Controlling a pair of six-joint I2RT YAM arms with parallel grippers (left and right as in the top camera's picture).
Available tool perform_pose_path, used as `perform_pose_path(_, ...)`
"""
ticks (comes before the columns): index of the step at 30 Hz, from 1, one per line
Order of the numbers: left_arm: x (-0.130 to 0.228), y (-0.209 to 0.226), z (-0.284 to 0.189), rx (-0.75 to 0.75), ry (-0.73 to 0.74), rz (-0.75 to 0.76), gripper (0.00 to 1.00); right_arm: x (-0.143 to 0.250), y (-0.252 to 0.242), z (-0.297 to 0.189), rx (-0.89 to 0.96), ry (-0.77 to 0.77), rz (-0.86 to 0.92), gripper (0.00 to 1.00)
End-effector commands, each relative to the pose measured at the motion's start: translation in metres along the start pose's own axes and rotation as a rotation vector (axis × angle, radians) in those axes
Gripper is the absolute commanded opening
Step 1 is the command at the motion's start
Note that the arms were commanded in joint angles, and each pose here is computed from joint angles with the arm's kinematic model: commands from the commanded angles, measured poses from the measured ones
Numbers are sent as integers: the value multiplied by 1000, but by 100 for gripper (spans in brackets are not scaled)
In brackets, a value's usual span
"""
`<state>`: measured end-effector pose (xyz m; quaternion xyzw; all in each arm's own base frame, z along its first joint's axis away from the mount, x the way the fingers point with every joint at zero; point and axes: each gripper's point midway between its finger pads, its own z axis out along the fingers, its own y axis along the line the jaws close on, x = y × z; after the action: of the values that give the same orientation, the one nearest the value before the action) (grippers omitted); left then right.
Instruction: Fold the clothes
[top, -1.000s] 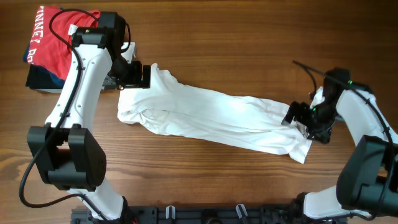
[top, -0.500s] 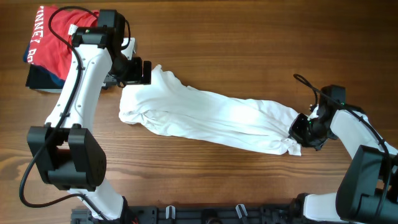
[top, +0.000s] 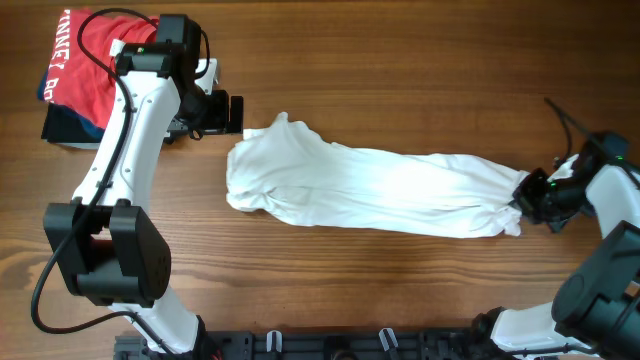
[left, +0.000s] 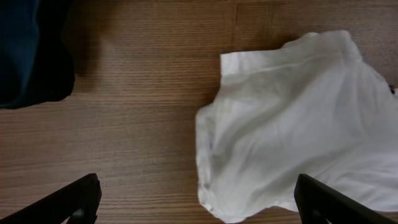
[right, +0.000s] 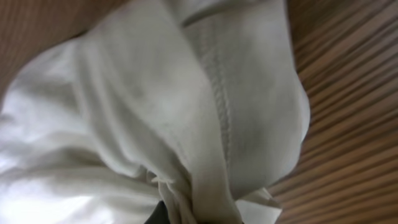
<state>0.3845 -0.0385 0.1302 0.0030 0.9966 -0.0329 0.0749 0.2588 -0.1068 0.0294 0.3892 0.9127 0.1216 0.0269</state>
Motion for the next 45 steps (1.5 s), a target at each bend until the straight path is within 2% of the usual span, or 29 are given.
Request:
perform_pose_path(1,-2,1,-7,16,-21,-19,100,-15,20,-23,-76,-19,-132,4)
perform_pose_path(6,-4,1,-7,17,-28,-19,100,5,61,-32,-124,41,-289,4)
perform_pose_path(13,-5,1,-7,17,-32,-18,100,72,129,-11,-93,152,-534,4)
perform_pose_path(24,-6,0,-7,17,-36,-18,100,146,217,12,-143,100,-732,11)
perform_pose_path(25,-6,0,-7,17,-36,-18,100,148,219,12,-144,98,-740,18)
perform_pose_path(26,-6,1,-7,17,-36,-18,100,152,222,13,-149,97,-757,43)
perform_pose_path(27,-6,0,-7,17,-36,-18,100,154,222,13,-149,100,-763,60)
perform_pose_path(28,-6,1,-7,17,-36,-18,100,155,222,13,-147,102,-762,72)
perform_pose_path(29,-6,1,-7,17,-35,-18,100,155,220,13,-144,107,-760,76)
perform_pose_path(34,-6,0,-7,18,-35,-18,100,159,220,3,-137,134,-757,76)
perform_pose_path(38,-4,-9,-5,72,-23,-17,100,149,224,-13,-113,79,-786,77)
perform_pose_path(42,8,-33,17,218,78,-14,100,126,222,-42,-49,14,-811,88)
perform_pose_path(45,27,-38,42,261,172,-7,100,113,216,-54,-34,9,-815,91)
